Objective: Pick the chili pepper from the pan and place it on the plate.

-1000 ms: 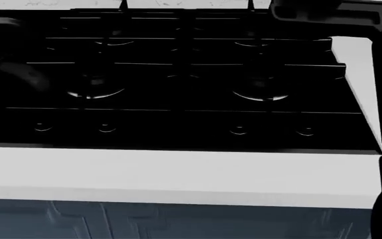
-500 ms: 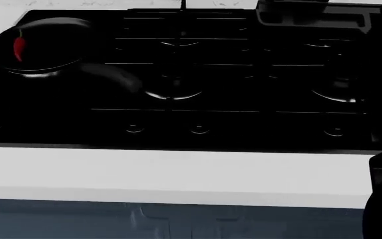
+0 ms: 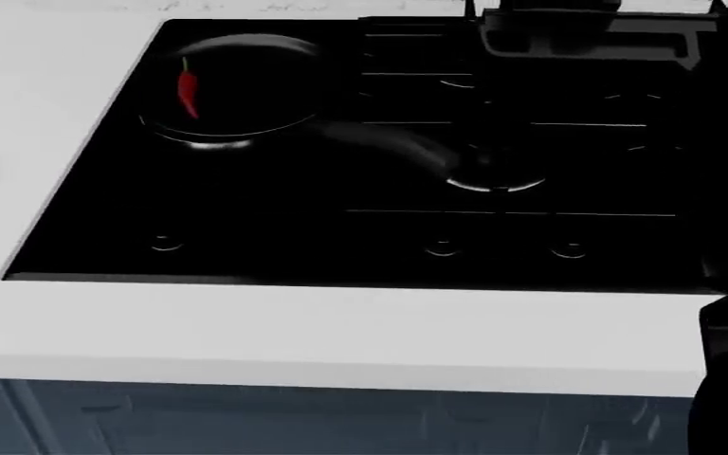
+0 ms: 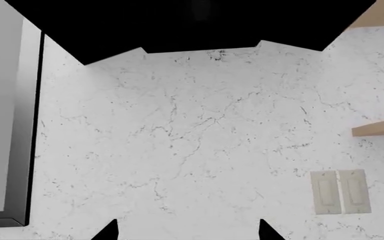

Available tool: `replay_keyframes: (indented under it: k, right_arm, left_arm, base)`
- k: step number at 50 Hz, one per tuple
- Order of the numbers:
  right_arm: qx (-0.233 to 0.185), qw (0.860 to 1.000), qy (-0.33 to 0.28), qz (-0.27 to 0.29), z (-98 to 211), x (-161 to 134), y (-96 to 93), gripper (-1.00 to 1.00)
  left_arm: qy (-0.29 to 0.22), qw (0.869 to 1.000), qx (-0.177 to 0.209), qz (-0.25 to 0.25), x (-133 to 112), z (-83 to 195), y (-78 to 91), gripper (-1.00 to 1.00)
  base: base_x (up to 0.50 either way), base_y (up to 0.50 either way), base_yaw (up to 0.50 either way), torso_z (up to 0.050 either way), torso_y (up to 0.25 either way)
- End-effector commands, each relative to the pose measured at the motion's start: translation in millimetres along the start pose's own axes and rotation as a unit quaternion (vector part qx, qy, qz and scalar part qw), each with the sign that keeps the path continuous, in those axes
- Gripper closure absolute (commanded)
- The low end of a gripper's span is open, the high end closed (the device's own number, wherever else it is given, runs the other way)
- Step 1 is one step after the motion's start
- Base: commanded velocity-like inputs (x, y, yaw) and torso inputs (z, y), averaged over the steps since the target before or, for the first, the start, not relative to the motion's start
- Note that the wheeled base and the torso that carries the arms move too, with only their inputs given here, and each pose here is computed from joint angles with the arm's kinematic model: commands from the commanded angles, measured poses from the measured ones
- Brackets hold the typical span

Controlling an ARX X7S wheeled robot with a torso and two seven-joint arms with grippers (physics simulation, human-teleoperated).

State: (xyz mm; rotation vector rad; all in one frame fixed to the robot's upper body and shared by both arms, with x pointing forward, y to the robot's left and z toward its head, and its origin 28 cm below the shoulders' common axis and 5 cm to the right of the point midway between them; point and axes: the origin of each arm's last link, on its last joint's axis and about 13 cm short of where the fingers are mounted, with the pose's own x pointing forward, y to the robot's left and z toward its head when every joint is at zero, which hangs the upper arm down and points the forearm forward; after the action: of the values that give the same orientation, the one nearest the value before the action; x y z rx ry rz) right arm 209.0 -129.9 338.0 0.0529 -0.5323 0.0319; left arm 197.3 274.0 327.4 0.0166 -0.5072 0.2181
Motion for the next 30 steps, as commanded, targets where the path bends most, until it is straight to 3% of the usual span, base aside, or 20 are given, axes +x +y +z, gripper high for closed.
replay_keyframes:
  k: [1, 30]
  right_arm:
    - [0.001, 1.000, -0.001, 0.000, 0.8, -2.2, -0.8, -1.00]
    - [0.002, 1.000, 0.003, 0.005, -0.1, -2.7, 1.2, -1.00]
  left_arm:
    - [-0.001, 1.000, 0.001, 0.000, -1.6, 1.3, 0.0, -1.00]
    - [0.001, 1.000, -0.001, -0.003, -2.5, -0.2, 0.5, -1.00]
  base:
    - [0.00, 0.50, 0.00, 0.000, 0.000]
    - [0.00, 0.50, 0.00, 0.000, 0.000]
